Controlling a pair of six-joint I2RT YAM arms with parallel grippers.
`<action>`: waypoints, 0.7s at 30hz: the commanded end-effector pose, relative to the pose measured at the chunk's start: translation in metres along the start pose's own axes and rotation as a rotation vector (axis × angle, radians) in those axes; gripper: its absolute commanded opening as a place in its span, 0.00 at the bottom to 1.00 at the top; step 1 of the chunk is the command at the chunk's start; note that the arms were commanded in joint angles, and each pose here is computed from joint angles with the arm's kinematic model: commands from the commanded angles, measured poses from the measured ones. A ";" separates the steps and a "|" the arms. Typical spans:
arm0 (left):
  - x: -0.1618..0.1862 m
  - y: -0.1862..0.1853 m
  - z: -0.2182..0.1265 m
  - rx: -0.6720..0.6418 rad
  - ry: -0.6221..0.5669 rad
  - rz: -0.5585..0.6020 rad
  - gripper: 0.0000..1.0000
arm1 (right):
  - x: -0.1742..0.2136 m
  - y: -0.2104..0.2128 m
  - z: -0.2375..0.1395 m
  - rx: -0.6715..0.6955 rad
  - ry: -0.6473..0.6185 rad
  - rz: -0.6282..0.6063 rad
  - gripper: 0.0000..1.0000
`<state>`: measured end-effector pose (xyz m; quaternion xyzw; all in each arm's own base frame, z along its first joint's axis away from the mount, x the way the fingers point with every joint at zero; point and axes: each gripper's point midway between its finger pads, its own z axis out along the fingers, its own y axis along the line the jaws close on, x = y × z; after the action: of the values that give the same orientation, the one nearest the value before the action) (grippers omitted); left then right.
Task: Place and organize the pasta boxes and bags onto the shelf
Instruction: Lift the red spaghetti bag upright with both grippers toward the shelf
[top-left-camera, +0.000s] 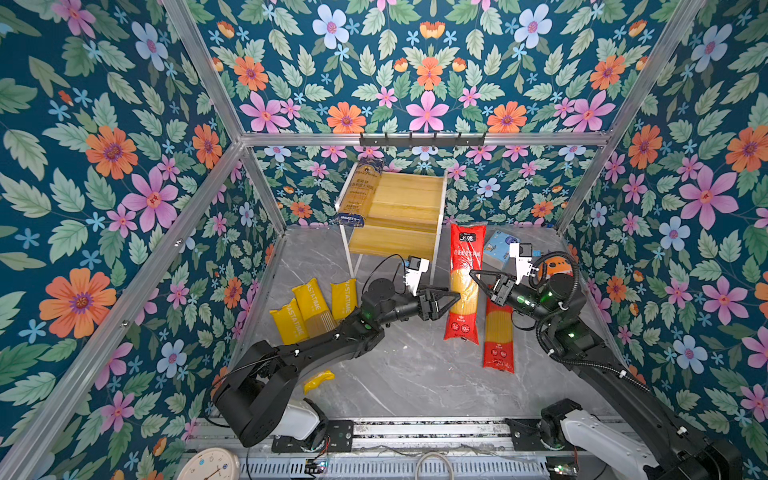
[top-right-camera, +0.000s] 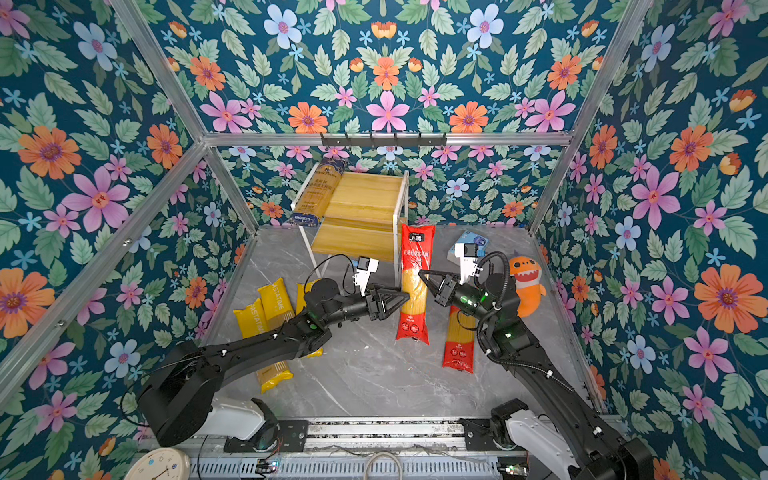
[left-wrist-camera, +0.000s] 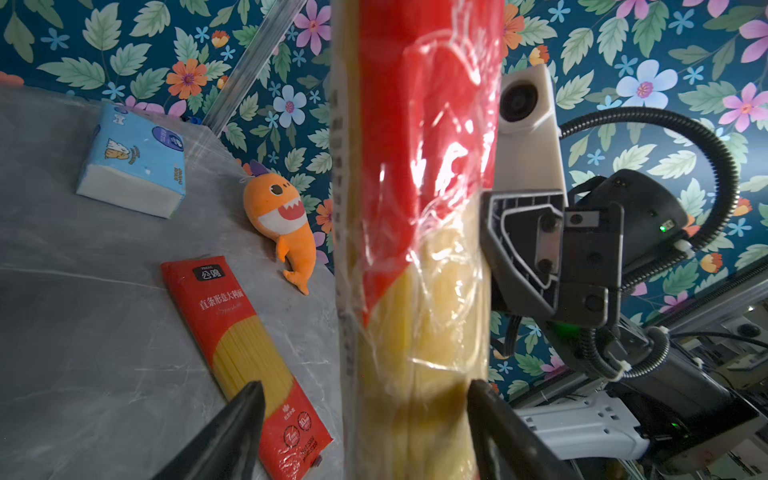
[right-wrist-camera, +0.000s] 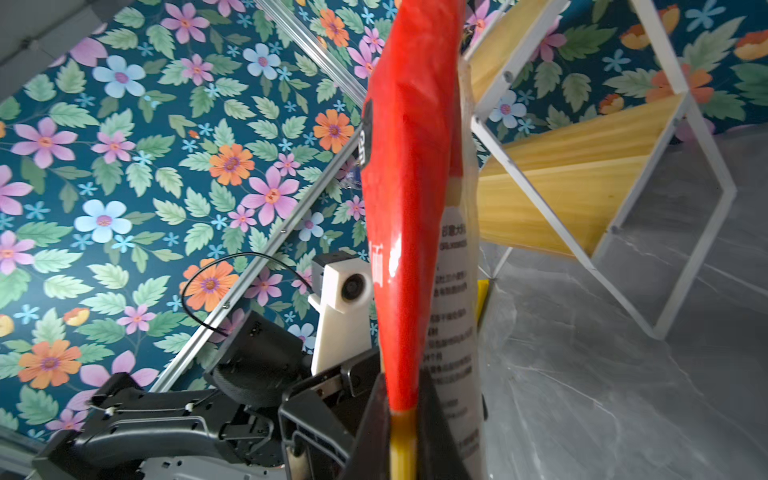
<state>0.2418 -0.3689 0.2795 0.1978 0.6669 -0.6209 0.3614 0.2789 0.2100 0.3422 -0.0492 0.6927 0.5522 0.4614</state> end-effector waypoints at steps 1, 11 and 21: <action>-0.003 -0.018 0.005 0.069 0.004 0.051 0.76 | -0.028 0.046 0.002 -0.180 -0.085 -0.051 0.00; -0.012 -0.037 0.002 0.134 -0.014 0.094 0.32 | -0.019 0.047 0.014 -0.205 0.007 -0.012 0.08; -0.021 -0.053 -0.008 0.141 0.036 0.189 0.18 | 0.020 0.006 0.002 -0.098 0.289 -0.011 0.66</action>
<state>0.2242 -0.3676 0.3031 0.2511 0.6524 -0.6218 0.3532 0.2822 0.2153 0.3502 -0.1029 0.7063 0.5703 0.4066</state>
